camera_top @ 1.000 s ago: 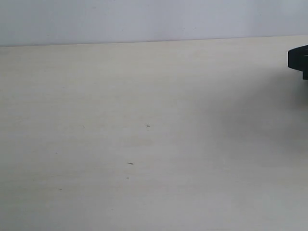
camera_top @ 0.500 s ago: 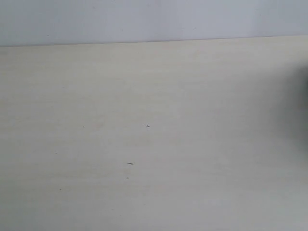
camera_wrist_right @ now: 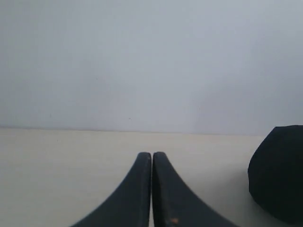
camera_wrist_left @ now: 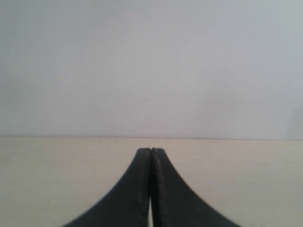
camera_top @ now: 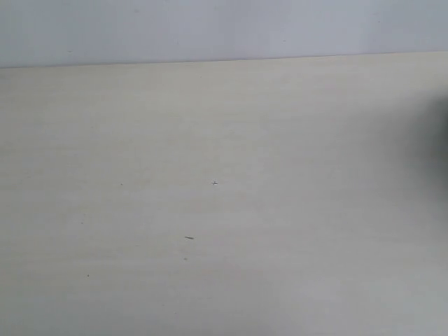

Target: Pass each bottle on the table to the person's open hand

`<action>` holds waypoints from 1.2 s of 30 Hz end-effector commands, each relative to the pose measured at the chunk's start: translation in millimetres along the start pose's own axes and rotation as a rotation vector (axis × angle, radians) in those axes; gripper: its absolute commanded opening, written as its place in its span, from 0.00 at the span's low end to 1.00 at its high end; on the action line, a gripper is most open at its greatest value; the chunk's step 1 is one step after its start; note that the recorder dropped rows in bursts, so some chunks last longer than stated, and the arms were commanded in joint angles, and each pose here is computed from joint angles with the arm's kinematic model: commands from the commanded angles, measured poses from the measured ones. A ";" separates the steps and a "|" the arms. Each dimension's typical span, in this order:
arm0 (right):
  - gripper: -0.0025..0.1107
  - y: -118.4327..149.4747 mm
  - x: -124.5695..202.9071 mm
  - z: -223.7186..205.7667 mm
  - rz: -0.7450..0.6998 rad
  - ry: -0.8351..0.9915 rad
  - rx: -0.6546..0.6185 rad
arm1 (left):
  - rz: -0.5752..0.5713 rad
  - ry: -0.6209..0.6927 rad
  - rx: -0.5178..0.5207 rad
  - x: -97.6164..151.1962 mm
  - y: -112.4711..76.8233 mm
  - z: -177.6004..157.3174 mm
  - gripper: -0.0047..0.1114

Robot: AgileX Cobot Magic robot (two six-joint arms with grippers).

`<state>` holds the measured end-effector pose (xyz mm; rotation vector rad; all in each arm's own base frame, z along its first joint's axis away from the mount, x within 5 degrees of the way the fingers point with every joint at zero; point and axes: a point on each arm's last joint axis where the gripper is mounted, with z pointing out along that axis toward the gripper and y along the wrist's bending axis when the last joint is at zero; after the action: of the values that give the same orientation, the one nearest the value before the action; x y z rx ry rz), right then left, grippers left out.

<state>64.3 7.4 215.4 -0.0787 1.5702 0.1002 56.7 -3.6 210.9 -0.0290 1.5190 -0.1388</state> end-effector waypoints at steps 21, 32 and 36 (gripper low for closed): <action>0.03 0.1 7.4 -8.3 -0.055 -0.030 0.001 | -0.002 -0.006 -0.001 0.2 0.1 -0.5 0.04; 0.03 0.1 7.4 -8.3 -0.054 -0.030 0.001 | -0.002 -0.006 -0.001 0.2 0.1 -0.5 0.04; 0.03 0.1 7.4 -8.3 -0.056 -0.030 0.001 | -0.002 -0.006 -0.001 0.2 0.1 -0.5 0.04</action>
<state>56.3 6.9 209.5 -0.1188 1.5368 0.0643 56.7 -3.6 210.9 -0.0290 1.5190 -0.1388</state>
